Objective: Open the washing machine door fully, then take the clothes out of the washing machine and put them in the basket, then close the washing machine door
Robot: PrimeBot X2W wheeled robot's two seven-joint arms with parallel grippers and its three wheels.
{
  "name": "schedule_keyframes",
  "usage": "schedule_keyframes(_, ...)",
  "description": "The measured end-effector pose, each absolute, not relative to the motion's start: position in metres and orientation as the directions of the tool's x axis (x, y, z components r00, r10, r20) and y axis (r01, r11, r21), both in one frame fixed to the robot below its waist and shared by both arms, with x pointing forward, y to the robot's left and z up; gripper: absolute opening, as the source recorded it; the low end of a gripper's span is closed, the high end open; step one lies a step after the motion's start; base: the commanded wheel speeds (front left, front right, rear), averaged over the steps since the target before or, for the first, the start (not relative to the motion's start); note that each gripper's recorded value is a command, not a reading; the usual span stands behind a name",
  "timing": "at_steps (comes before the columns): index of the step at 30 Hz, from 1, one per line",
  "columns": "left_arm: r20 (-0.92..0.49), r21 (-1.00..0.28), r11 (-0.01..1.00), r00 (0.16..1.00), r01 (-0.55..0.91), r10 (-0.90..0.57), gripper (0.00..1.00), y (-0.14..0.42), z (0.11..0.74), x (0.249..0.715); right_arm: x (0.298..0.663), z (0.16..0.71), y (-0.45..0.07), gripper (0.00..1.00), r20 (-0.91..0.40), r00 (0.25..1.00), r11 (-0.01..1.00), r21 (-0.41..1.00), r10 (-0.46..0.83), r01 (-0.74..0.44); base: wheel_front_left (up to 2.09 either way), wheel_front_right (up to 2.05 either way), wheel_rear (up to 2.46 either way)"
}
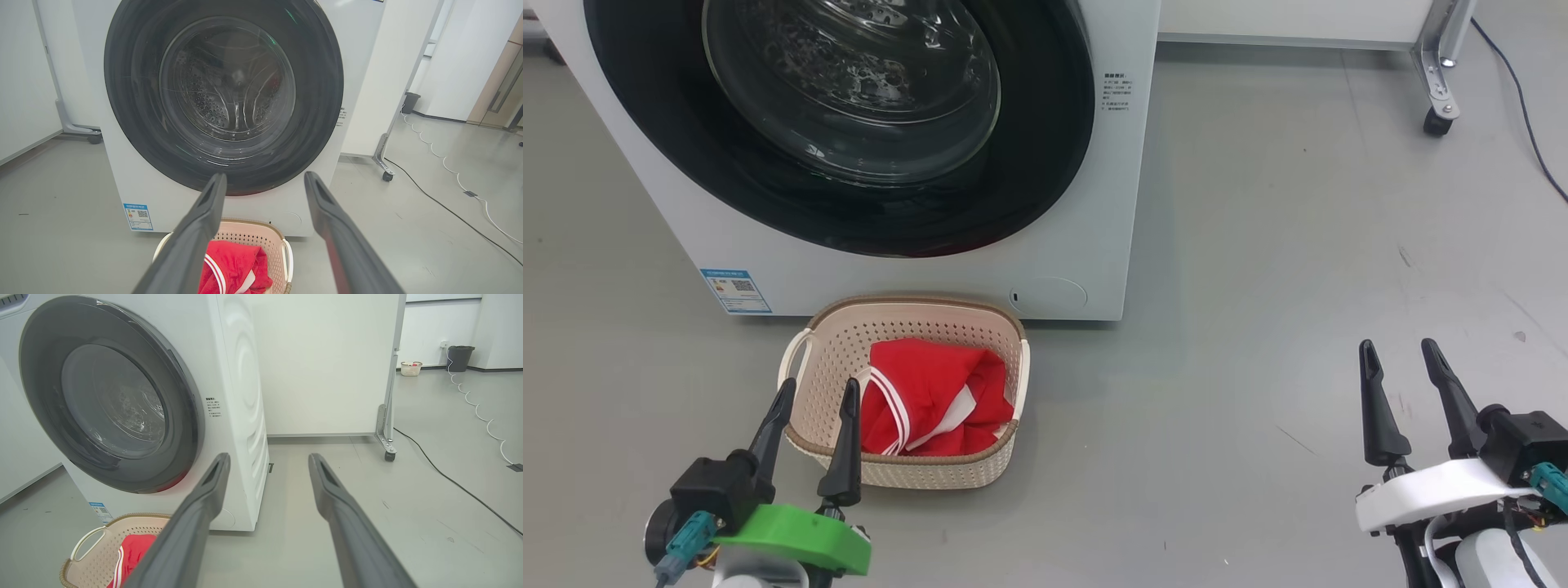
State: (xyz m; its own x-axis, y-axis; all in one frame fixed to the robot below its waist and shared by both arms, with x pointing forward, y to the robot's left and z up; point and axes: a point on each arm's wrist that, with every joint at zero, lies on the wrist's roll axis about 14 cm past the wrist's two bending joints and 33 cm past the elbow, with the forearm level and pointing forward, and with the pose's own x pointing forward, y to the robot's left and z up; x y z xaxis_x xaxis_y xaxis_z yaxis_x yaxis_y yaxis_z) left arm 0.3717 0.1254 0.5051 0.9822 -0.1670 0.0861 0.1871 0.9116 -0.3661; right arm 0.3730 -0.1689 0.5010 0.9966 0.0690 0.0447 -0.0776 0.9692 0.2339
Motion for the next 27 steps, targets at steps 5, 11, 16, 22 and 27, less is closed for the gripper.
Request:
schedule_keyframes(5,0.084,-0.373,0.91,0.983,0.182,-0.162,1.0,0.1266,0.5045,0.3712,0.372,0.4996,-0.1678,1.0,0.042,0.996,0.968,0.237,0.073,-0.081,0.0,0.0,0.0)
schedule_keyframes(11,0.082,-0.381,0.907,0.984,0.179,-0.159,1.0,0.1271,0.5036,0.3704,0.3724,0.5008,-0.1677,1.0,0.047,0.996,0.968,0.238,0.072,-0.081,0.0,0.0,0.0)
schedule_keyframes(16,0.082,-0.392,0.903,0.984,0.177,-0.158,1.0,0.127,0.5035,0.3699,0.3725,0.5015,-0.1667,1.0,0.05,0.996,0.968,0.237,0.075,-0.084,0.0,0.0,0.0)
schedule_keyframes(22,0.077,-0.4,0.899,0.984,0.176,-0.159,1.0,0.1262,0.5017,0.3686,0.3725,0.5021,-0.167,1.0,0.053,0.996,0.967,0.237,0.078,-0.088,0.0,0.0,0.0)
schedule_keyframes(27,0.071,-0.407,0.896,0.984,0.176,-0.161,1.0,0.1251,0.5,0.3682,0.3726,0.5022,-0.1666,1.0,0.055,0.995,0.969,0.231,0.08,-0.09,0.0,0.0,0.0)
